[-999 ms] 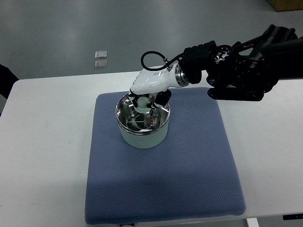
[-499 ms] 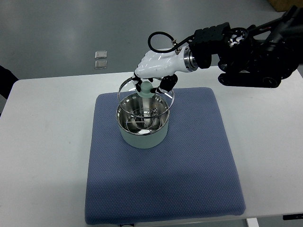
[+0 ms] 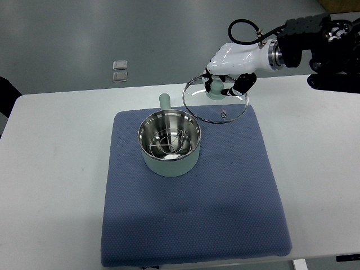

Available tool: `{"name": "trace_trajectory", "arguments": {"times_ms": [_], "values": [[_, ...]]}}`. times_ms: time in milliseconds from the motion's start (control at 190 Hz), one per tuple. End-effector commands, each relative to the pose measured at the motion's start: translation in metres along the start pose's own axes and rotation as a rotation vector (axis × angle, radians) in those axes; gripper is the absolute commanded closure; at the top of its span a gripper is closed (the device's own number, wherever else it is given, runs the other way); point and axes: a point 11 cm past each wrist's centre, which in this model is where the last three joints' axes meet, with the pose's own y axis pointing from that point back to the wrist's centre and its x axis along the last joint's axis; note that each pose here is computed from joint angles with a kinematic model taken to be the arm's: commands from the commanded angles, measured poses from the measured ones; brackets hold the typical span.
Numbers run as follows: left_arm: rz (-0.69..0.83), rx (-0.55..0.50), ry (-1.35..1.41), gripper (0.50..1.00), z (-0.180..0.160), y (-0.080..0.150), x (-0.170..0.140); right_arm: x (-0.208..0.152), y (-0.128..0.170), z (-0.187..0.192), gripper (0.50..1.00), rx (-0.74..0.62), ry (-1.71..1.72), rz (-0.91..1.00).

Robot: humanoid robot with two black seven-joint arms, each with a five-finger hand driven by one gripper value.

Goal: Open lid and place right of pot
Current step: 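Lower the lid onto the mat beside the pot and release it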

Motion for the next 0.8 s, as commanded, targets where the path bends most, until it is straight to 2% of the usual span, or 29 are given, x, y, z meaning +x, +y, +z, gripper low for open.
{"name": "trace_trajectory", "arguments": {"times_ms": [0,84,89,210,736,794], "values": [[0.0,0.0,0.0,0.5,0.0,0.0,0.0,-0.017,0.004,0.005,1.0,-0.011,-0.027,-0.02],[0.0,0.0,0.0,0.5,0.0,0.0,0.0,-0.024,0.005,0.007,1.0,-0.014,-0.04,-0.025],[0.0,0.0,0.0,0.5,0.0,0.0,0.0,-0.034,0.005,0.007,1.0,-0.01,-0.048,-0.038],[0.0,0.0,0.0,0.5,0.0,0.0,0.0,-0.055,0.005,0.006,1.0,-0.004,-0.073,-0.062],[0.0,0.0,0.0,0.5,0.0,0.0,0.0,-0.1,-0.008,-0.011,1.0,0.029,-0.137,-0.083],[0.0,0.0,0.0,0.5,0.0,0.0,0.0,-0.113,-0.009,-0.015,1.0,0.032,-0.156,-0.089]]}}
